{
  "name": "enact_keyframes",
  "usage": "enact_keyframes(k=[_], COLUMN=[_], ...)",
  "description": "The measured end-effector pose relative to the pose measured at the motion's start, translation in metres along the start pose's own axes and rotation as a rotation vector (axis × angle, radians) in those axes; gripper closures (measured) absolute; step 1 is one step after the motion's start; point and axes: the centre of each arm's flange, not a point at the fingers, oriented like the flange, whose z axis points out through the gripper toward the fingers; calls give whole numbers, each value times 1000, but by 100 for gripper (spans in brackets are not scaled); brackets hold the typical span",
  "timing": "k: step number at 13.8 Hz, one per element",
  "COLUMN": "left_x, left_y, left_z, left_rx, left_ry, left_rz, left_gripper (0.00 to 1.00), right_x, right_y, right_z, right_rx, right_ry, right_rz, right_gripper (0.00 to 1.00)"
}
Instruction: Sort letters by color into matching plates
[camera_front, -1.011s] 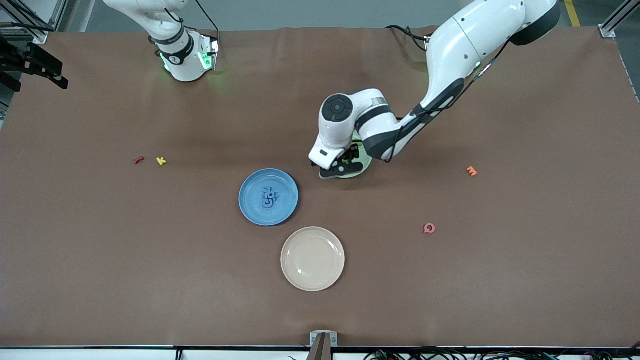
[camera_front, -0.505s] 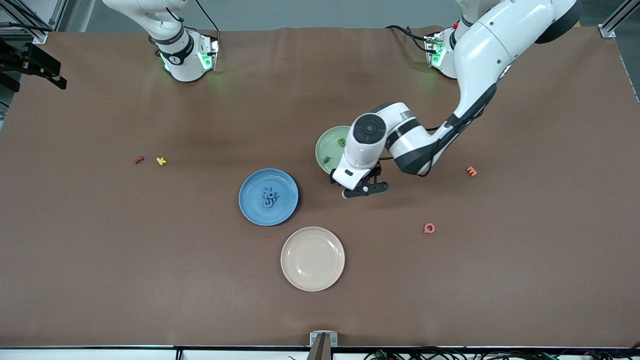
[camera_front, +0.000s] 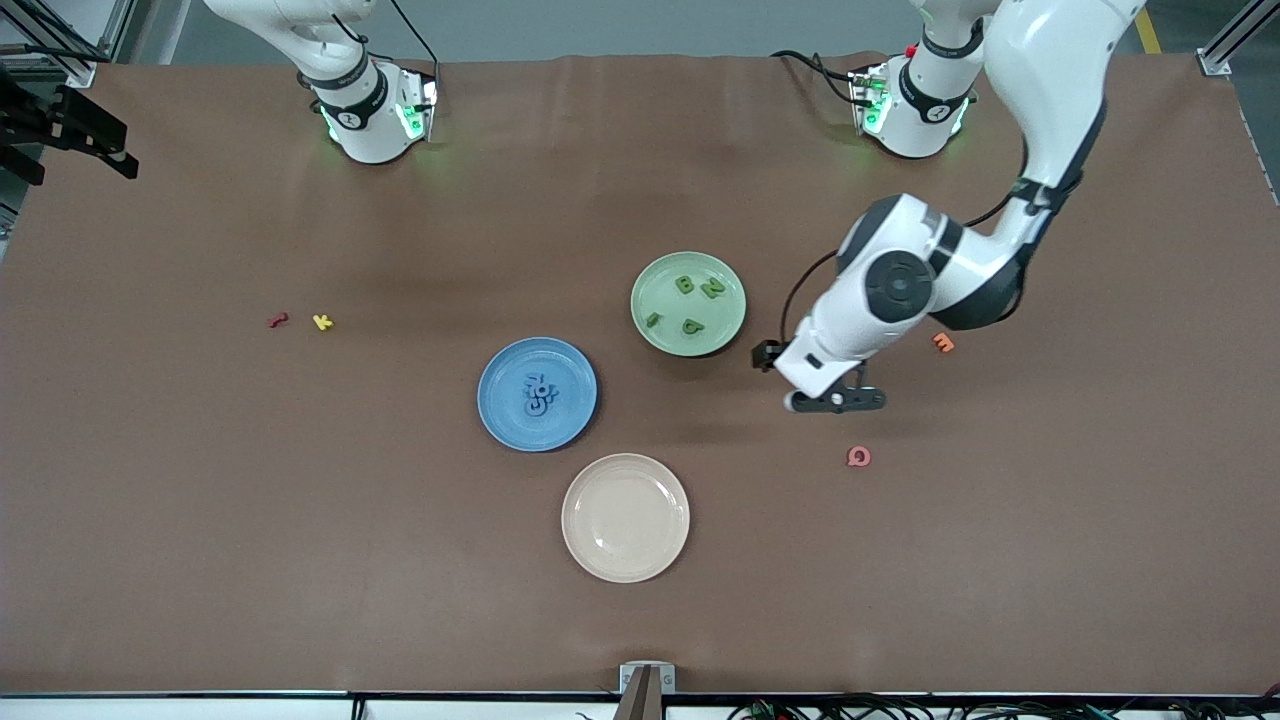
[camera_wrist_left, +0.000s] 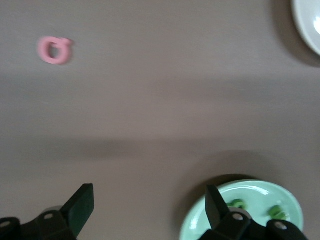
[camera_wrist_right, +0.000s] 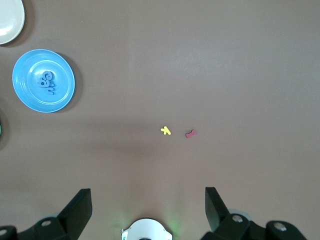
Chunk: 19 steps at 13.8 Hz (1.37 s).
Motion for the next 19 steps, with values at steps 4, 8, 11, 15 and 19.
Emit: enact_keyframes(k=[4,8,11,15,19], left_x=[19,8,-6,-28,-34], left_y=[-90,-151,-186,-198,-215], left_z=[-63,-143,-185,-247,-331], left_rx=[-19,-1,19,39,38], left_ry=[38,103,123,147,235], left_rz=[10,-44,-35,1,7], left_gripper=[1,1,0,0,0], right_x=[6,14,19,21,22], right_y=[1,1,2,2,2], right_z=[-5,-4,-5,-3,-2], right_rx=[-2,-2,-3,-3,-2], right_ry=[11,9,12,9,7], right_rz=[-1,-1,0,0,0], right_gripper=[0,0,0,0,0])
